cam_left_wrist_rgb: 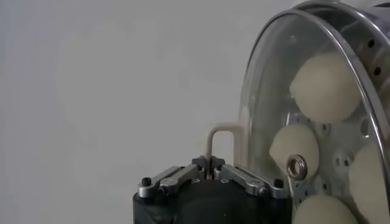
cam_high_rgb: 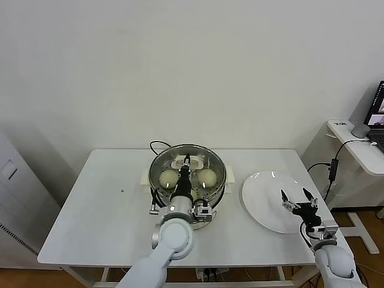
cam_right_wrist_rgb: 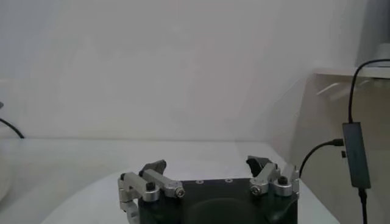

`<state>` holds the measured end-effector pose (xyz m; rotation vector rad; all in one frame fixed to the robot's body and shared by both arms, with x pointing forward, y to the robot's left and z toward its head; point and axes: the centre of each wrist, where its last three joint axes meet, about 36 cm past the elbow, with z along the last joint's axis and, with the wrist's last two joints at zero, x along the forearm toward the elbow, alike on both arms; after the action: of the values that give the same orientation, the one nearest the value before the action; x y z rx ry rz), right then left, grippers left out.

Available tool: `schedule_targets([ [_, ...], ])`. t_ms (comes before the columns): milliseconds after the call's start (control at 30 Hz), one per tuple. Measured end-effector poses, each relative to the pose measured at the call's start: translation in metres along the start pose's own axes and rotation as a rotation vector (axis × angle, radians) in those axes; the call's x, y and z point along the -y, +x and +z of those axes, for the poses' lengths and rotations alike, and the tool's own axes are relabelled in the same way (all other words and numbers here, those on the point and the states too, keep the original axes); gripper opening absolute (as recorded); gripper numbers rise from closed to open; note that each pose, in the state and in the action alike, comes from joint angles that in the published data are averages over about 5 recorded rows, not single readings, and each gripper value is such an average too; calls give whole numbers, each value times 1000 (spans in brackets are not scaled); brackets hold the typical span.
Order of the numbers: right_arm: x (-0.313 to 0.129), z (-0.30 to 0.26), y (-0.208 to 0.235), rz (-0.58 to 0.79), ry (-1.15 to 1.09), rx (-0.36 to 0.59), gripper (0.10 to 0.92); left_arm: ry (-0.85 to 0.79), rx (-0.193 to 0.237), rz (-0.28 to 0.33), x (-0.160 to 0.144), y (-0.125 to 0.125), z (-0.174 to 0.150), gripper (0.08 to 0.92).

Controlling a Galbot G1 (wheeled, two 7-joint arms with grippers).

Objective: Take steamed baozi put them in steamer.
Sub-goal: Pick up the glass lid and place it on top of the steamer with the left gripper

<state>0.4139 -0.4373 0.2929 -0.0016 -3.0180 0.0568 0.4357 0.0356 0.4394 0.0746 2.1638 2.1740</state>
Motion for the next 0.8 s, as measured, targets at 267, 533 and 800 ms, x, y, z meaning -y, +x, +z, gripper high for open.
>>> schedule_targets([
  [267,1,1,1,2,-2,-1,823,-1,-4,6,4,-3,-1,104],
  [533,0,3,1,4,-6,-2,823,-1,-6,14,10,-1,1,104],
  [800,0,2,1,5,-8,1,823,6,-10,24,14,4,6,186],
])
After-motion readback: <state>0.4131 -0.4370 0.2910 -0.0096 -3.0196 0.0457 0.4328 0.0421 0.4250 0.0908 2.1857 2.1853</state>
